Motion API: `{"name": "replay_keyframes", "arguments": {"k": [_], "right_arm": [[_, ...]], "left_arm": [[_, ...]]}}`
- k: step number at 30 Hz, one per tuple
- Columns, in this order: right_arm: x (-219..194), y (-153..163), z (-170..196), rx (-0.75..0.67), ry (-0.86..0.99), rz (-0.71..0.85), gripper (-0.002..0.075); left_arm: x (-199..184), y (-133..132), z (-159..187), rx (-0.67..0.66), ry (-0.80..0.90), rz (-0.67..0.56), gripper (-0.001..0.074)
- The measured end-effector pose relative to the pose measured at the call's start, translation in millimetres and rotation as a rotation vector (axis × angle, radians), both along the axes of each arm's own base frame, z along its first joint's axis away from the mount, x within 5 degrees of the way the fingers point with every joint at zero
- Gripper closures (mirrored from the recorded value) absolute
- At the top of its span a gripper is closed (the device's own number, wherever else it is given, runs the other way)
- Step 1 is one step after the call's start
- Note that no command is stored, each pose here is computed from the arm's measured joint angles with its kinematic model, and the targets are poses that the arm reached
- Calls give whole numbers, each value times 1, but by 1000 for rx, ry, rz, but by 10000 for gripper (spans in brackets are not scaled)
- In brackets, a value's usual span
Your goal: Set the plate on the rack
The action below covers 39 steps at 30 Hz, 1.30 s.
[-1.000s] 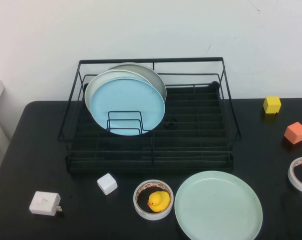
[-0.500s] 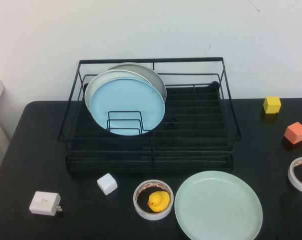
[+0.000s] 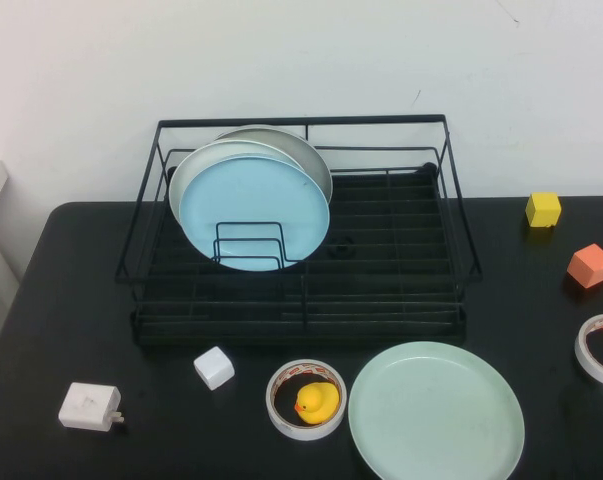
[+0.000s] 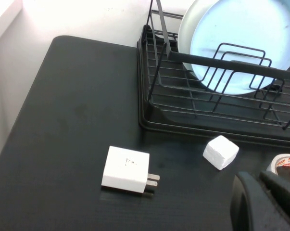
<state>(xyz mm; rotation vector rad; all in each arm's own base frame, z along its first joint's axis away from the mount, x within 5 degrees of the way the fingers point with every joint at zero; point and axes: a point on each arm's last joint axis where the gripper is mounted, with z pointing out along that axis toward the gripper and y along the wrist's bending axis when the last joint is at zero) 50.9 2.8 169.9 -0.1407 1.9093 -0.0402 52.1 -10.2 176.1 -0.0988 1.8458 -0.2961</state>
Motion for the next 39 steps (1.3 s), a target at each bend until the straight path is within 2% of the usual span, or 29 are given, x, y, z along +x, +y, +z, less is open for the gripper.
{"name": "replay_keyframes", "arguments": {"k": [29,33,39], "right_arm": [[0,0,1,2,-12,0,728],[3,0,5,4,-87,-4,728],[6,-1,32,13,-386,-15,728]], "left_arm": [[1,0,2,-7,-26,4,736],[3,1,11,-19,-130,20,736],[3,6,40,-64,-446,70,736]]}}
